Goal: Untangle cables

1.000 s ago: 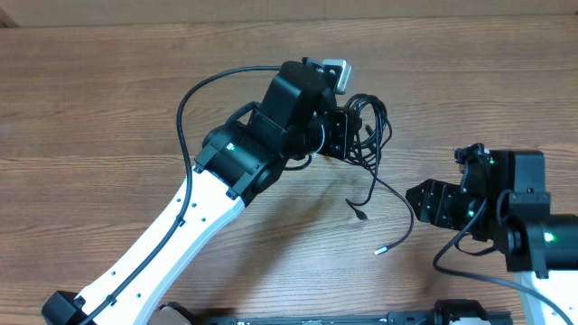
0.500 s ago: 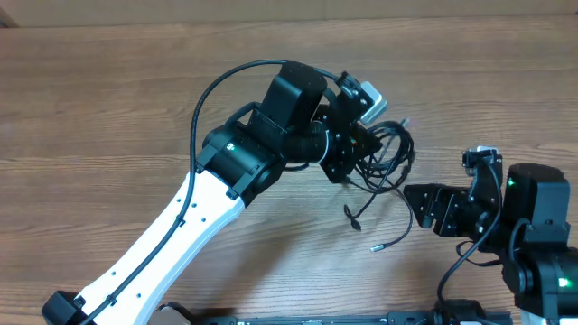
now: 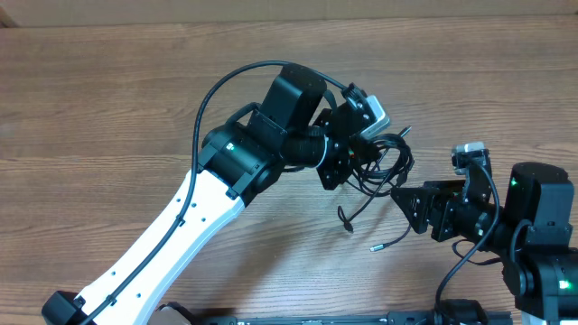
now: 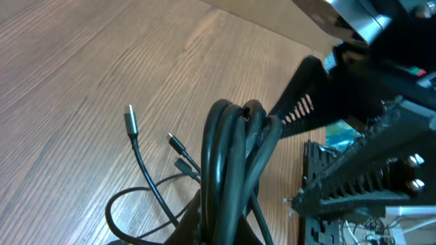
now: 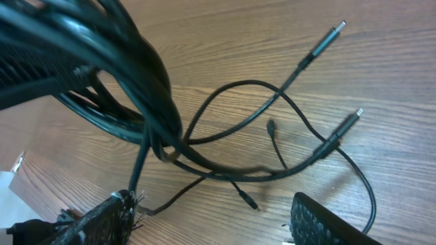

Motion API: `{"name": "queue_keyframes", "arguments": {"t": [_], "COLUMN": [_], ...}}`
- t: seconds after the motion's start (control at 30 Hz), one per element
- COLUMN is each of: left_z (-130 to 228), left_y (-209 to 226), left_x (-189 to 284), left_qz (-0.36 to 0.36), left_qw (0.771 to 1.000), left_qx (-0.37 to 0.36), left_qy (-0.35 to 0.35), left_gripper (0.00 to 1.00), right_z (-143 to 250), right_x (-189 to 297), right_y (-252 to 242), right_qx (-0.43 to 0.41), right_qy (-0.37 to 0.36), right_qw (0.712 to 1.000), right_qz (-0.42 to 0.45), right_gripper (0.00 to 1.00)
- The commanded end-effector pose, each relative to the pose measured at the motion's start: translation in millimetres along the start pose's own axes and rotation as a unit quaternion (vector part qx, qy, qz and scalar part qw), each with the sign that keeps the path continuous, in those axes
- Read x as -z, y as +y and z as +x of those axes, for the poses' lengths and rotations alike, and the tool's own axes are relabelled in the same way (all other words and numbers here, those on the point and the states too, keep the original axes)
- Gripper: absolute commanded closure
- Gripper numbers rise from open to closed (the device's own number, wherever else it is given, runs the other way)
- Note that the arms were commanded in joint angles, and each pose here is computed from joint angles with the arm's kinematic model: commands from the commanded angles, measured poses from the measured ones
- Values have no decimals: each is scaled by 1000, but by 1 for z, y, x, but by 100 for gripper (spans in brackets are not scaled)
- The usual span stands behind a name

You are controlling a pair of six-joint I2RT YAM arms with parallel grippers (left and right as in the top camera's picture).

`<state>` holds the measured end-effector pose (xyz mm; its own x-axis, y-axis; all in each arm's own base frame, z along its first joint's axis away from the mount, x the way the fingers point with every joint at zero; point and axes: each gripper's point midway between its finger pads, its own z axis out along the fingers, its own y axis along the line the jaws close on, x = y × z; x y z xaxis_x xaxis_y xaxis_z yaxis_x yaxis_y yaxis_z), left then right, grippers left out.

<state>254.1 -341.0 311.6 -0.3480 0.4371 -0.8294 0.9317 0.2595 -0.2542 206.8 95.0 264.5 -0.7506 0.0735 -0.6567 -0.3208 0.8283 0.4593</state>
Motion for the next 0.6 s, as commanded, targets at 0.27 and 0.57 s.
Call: {"name": "queue_keyframes", "arguments": {"t": [0.27,0.57], "left_z": [0,1], "left_y": [-21,-60], "left_x": [3,-3], "left_qz": [52,121], "left_qw": [996,982], "left_qx": [-76,-147], "left_qy": [-2,-11], "left_gripper": [96,94], "right_z": [-7,-12], "right_x": [4,4], "right_y": [23,24], "right_qx": [89,101], "right_qy": [-19,-29], "right_qw": [994,993], "right_qz": [-59,-59], "right_gripper": [30,44]}}
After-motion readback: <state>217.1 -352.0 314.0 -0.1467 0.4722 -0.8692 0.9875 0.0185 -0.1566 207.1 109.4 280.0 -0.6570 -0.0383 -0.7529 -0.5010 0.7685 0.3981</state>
